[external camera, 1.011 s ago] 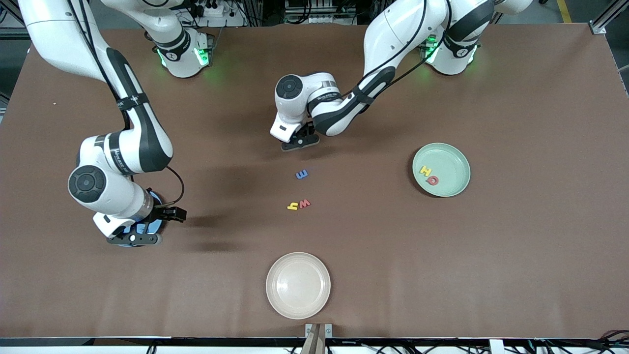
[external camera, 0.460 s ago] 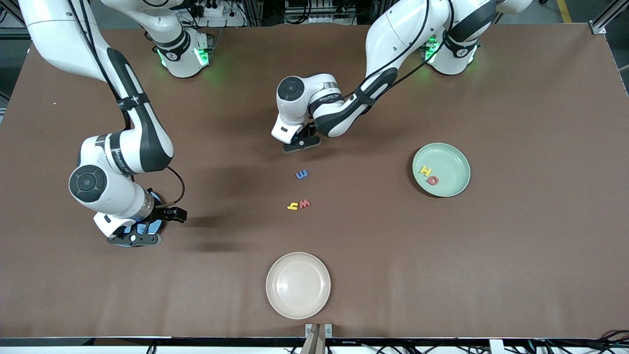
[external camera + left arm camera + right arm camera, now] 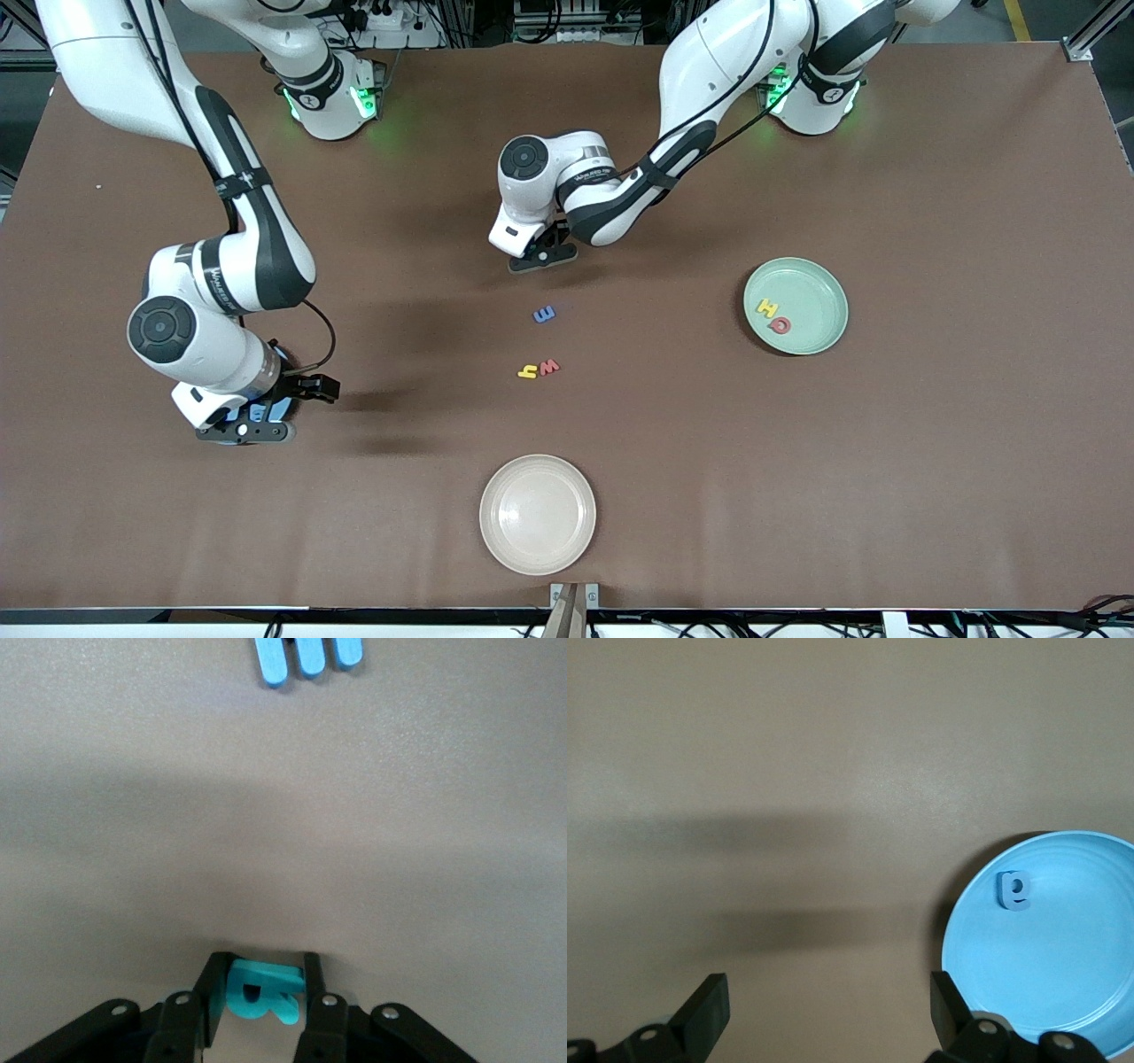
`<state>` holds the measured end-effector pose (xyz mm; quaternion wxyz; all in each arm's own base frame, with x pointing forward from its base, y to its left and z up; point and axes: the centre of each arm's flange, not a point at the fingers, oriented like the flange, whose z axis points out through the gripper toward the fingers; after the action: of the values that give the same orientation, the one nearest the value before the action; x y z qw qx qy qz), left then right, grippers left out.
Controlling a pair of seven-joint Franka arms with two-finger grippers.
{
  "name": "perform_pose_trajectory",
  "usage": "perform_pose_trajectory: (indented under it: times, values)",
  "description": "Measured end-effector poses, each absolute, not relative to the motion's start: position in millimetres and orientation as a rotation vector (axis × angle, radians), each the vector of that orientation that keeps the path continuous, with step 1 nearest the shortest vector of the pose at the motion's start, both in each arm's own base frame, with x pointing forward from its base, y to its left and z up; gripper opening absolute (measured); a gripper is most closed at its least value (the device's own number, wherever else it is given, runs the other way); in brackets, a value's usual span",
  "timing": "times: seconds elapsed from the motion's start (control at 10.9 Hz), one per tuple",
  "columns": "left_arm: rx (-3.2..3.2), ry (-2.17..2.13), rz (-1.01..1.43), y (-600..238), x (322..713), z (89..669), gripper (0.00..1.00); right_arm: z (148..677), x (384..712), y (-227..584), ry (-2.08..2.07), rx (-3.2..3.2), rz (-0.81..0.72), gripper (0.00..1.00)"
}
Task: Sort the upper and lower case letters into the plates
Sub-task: 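Carry the k to the green plate while the right gripper returns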
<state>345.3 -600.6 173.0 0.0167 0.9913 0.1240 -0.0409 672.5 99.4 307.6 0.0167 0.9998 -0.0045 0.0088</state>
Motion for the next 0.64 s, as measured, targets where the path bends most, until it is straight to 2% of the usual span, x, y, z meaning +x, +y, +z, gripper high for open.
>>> perform_pose_trajectory:
  times: [0.64]
  values:
    - [3.095,0.335,-0.202,-585.4,359.6,176.2,0.39,304.2,674.8,113.6,0.014,3.117,0.079,1.00]
